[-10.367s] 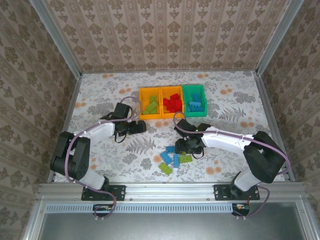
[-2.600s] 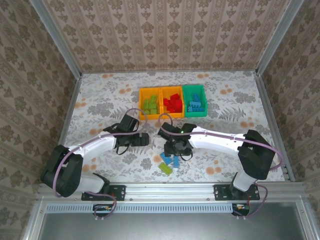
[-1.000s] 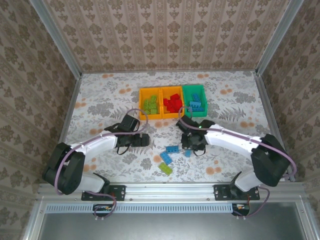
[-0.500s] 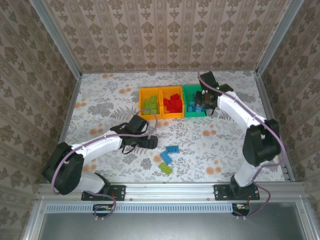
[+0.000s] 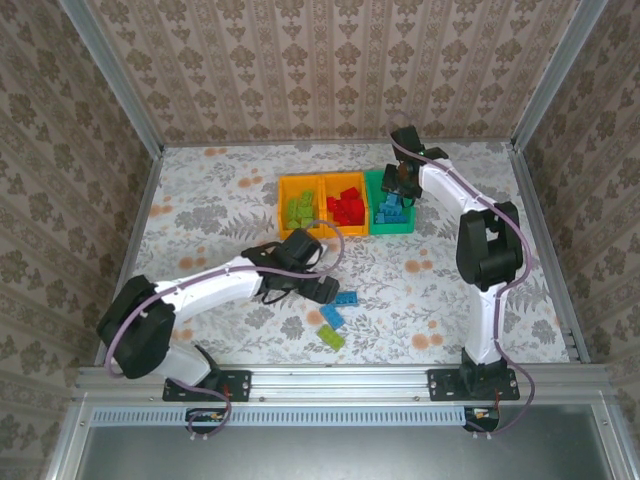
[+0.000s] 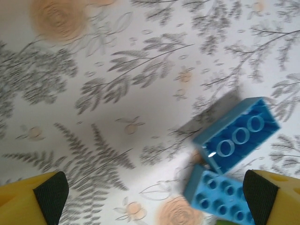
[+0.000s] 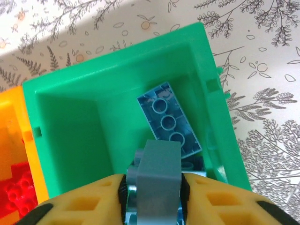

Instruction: Sort the legos into containers by color

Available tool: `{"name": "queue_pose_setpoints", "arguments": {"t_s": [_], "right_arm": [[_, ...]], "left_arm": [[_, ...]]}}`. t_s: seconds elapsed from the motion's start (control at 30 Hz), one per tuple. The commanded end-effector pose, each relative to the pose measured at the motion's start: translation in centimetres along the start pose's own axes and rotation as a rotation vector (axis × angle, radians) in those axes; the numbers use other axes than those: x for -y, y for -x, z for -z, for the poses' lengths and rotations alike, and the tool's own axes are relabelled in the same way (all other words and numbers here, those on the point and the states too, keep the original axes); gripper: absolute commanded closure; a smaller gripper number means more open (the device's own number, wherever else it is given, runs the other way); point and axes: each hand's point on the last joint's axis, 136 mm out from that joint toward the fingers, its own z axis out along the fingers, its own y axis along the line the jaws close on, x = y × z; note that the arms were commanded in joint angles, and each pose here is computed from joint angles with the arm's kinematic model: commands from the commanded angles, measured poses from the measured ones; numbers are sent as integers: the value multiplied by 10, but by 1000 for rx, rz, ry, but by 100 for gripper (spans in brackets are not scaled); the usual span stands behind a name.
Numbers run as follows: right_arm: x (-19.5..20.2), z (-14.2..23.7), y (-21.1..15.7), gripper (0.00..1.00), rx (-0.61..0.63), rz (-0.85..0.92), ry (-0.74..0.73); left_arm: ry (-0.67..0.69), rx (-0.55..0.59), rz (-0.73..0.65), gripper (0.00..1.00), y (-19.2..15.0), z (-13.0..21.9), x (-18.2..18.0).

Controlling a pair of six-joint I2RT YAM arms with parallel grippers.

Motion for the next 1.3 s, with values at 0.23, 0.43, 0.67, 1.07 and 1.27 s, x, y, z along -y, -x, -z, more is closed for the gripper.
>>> {"name": "queue_pose_setpoints", "arguments": {"t_s": [0.23,0.43,0.67,1.07,1.27], "right_arm": [[-15,39,4,27,41,-17,96],[-12,78,8,18,137,-22,148],[16,99,1,15,186,-50,154],[65,121,-33,5,294,-29,110],[84,128,-42,4,297,-27,69]], "left_arm": [[7,-250,154,0,-9,-21,38],[58,-302,254,0,-12,-29,49],[79,-349,293,0,-10,-48,71],[196,-442,336,5,-19,-68,59],[208,-463,326,24,-20,-72,59]]}}
